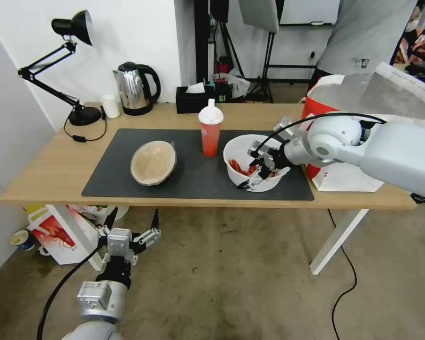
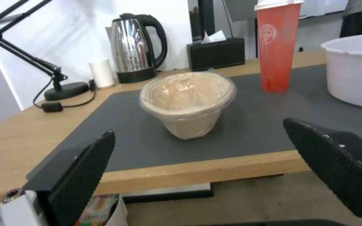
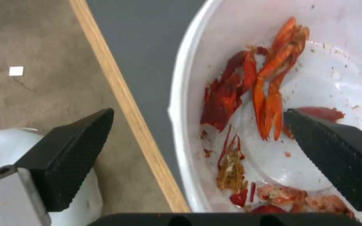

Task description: Pick up the trash from the table and place it into the takeout bag.

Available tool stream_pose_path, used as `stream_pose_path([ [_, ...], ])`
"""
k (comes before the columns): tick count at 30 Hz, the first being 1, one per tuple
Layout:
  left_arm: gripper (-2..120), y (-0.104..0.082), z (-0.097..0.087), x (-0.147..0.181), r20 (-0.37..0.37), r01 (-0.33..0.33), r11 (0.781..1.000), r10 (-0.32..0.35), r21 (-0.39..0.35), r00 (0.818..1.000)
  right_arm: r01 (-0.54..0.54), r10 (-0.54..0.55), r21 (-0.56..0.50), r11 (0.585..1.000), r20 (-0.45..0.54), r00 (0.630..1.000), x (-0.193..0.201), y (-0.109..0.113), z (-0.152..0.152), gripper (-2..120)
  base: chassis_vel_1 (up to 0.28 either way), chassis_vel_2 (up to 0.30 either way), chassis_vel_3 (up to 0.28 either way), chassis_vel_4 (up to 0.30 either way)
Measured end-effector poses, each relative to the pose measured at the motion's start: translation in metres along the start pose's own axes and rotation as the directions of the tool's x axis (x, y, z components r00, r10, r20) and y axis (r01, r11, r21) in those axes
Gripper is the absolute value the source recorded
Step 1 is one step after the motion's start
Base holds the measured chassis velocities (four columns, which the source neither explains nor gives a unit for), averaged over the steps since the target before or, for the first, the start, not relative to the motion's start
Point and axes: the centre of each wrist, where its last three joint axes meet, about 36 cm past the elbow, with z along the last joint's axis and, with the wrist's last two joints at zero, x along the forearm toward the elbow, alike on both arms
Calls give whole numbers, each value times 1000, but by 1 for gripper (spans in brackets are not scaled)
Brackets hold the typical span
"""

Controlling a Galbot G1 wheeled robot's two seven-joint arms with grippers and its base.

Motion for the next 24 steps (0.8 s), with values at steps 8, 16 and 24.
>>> stream_pose_path([
  [8,100,0,0,0,0,0,1000,0,0,1000,-9,9,-12,1000,-22,1000,-12,-11,6,100,0,0,0,0],
  [16,100,0,0,0,0,0,1000,0,0,1000,-8,8,2,1000,-29,1000,-16,-12,-1,85,0,0,0,0],
  [24,100,0,0,0,0,0,1000,0,0,1000,-3,3,3,1000,-34,999,-17,-14,-3,57,0,0,0,0],
])
